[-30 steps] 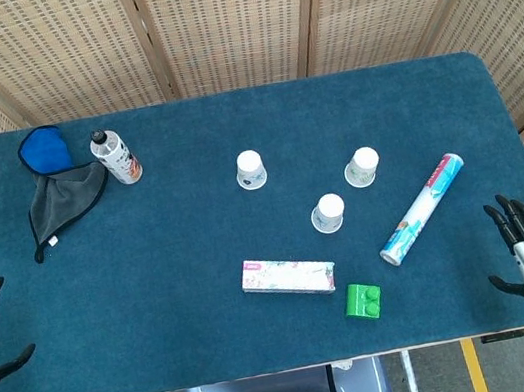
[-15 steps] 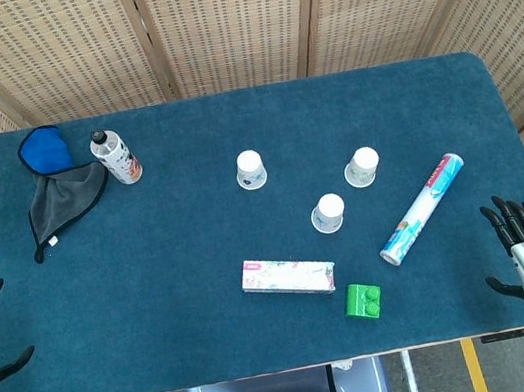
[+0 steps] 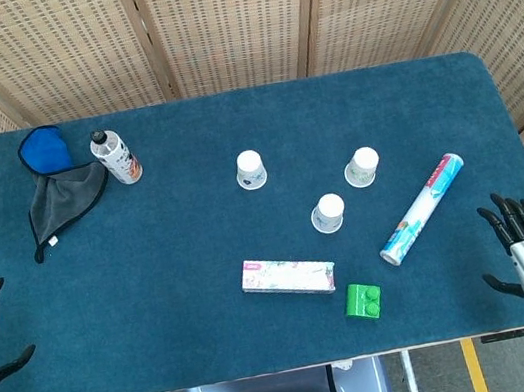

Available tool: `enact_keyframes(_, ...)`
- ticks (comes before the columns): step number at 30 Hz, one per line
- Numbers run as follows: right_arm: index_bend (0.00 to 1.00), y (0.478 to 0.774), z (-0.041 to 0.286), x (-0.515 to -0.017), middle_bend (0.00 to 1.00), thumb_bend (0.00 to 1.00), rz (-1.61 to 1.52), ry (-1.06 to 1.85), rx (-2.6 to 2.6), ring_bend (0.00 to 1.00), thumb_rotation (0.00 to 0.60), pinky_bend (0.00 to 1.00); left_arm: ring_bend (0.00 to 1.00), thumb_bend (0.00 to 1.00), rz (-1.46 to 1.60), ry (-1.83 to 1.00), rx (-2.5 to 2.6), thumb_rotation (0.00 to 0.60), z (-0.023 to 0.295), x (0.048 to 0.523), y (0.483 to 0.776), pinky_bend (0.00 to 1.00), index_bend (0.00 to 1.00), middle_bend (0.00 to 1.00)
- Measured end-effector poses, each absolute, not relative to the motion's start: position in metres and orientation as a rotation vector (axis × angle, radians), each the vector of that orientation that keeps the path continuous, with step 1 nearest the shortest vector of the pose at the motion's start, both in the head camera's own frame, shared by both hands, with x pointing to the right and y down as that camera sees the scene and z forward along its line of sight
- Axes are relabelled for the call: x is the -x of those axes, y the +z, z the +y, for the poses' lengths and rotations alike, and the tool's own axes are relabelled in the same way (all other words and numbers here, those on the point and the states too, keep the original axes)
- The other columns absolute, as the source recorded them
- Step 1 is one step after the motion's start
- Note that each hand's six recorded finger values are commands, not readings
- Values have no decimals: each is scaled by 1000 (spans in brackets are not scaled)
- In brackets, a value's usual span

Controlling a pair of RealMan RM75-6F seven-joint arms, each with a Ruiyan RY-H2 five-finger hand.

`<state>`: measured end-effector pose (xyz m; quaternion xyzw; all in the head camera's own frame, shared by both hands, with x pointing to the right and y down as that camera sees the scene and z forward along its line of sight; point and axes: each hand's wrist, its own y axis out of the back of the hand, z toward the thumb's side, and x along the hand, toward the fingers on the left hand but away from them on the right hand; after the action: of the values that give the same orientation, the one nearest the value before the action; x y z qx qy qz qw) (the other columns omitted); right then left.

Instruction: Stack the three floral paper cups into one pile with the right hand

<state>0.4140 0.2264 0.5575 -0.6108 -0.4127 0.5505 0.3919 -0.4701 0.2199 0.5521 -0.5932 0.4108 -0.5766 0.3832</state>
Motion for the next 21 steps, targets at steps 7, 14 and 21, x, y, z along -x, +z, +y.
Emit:
enact_keyframes(7, 199, 557, 225, -410, 32, 0, -1062, 1366, 1562, 0, 600, 31, 0, 157, 1041, -1472, 1509, 600, 220, 470, 552, 91, 0, 0)
enact_keyframes(14, 274, 561, 211, -396, 114, 48, -1047, 1316, 1607, 38, 600, 151, 0, 156, 1054, -1472, 1499, 600, 219, 472, 550, 91, 0, 0)
enact_keyframes(21, 307, 561, 180, -361, 153, 70, -1016, 1248, 1649, 79, 600, 186, 0, 156, 1048, -1471, 1498, 600, 219, 471, 551, 91, 0, 0)
